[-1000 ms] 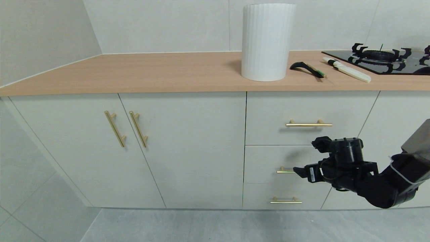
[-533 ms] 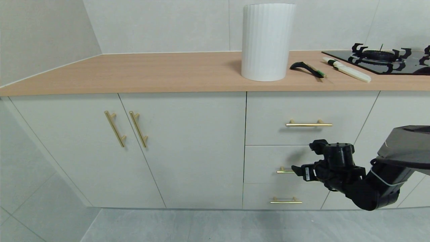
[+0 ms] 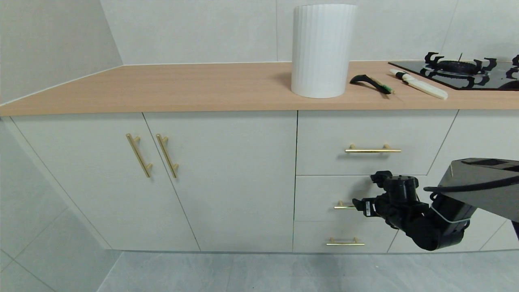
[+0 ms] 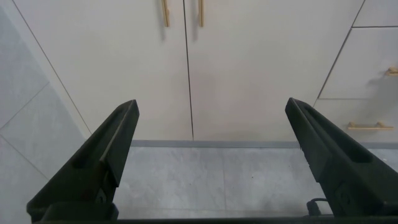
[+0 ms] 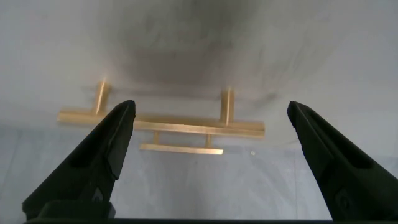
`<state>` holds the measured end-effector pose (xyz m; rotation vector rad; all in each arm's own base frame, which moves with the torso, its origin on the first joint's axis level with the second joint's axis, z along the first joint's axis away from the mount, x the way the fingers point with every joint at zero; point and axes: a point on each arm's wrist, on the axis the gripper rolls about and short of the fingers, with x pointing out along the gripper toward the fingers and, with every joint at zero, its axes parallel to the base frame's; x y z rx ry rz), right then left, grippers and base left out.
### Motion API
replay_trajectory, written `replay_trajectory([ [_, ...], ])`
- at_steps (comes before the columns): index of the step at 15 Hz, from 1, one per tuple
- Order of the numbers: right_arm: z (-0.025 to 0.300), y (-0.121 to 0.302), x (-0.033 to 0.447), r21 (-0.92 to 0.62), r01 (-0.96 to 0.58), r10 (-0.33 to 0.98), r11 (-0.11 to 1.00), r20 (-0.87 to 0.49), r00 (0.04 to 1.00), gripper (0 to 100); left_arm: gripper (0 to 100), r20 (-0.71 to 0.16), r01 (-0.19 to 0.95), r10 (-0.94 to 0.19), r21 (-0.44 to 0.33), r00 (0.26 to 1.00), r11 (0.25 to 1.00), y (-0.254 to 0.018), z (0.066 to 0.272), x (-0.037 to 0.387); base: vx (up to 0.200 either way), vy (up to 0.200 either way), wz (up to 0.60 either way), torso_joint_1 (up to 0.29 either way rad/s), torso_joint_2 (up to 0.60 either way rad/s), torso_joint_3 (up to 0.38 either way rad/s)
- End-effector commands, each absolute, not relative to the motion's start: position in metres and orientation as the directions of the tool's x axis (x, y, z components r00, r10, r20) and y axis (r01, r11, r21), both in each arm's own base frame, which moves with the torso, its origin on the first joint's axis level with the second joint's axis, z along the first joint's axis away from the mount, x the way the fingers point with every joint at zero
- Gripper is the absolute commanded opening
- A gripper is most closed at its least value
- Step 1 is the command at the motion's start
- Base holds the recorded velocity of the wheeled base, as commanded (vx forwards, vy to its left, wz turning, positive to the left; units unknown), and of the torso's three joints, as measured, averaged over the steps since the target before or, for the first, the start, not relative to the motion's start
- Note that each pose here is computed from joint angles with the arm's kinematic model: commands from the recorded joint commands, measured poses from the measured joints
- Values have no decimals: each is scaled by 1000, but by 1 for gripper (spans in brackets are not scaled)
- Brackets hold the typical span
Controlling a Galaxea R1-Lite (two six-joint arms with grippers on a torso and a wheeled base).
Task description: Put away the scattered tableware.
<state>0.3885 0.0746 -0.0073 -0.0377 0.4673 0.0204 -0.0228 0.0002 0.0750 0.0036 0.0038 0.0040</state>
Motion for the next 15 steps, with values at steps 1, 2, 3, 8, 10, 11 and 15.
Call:
replay_trajectory([
  [1, -19, 76, 394, -37, -23, 4, 999, -458, 889, 100, 100, -5, -5, 5, 3, 1000, 1000, 0, 75, -23, 0, 0, 0, 0, 0, 0],
  [2, -20, 76, 396, -36, -23, 4, 999, -454, 891, 100, 100, -5, -5, 5, 3, 1000, 1000, 0, 75, -23, 0, 0, 0, 0, 0, 0],
  [3, -21, 76, 397, -36, -22, 3, 999, -454, 891, 100, 100, -5, -5, 5, 3, 1000, 1000, 0, 75, -23, 0, 0, 0, 0, 0, 0],
  [8, -31, 77, 396, -52, -24, -4, 998, -486, 874, 100, 100, -5, -5, 5, 5, 1000, 1000, 0, 75, -23, 0, 0, 0, 0, 0, 0],
  [10, -33, 77, 394, -57, -27, -6, 998, -511, 860, 100, 100, -5, -5, 5, 3, 1000, 1000, 0, 75, -23, 0, 0, 0, 0, 0, 0],
  [11, -32, 76, 394, -57, -27, -6, 998, -512, 859, 100, 100, -5, -5, 5, 5, 1000, 1000, 0, 75, -23, 0, 0, 0, 0, 0, 0],
  [15, -31, 76, 393, -57, -26, -7, 998, -511, 860, 100, 100, -5, -5, 5, 3, 1000, 1000, 0, 75, -23, 0, 0, 0, 0, 0, 0],
])
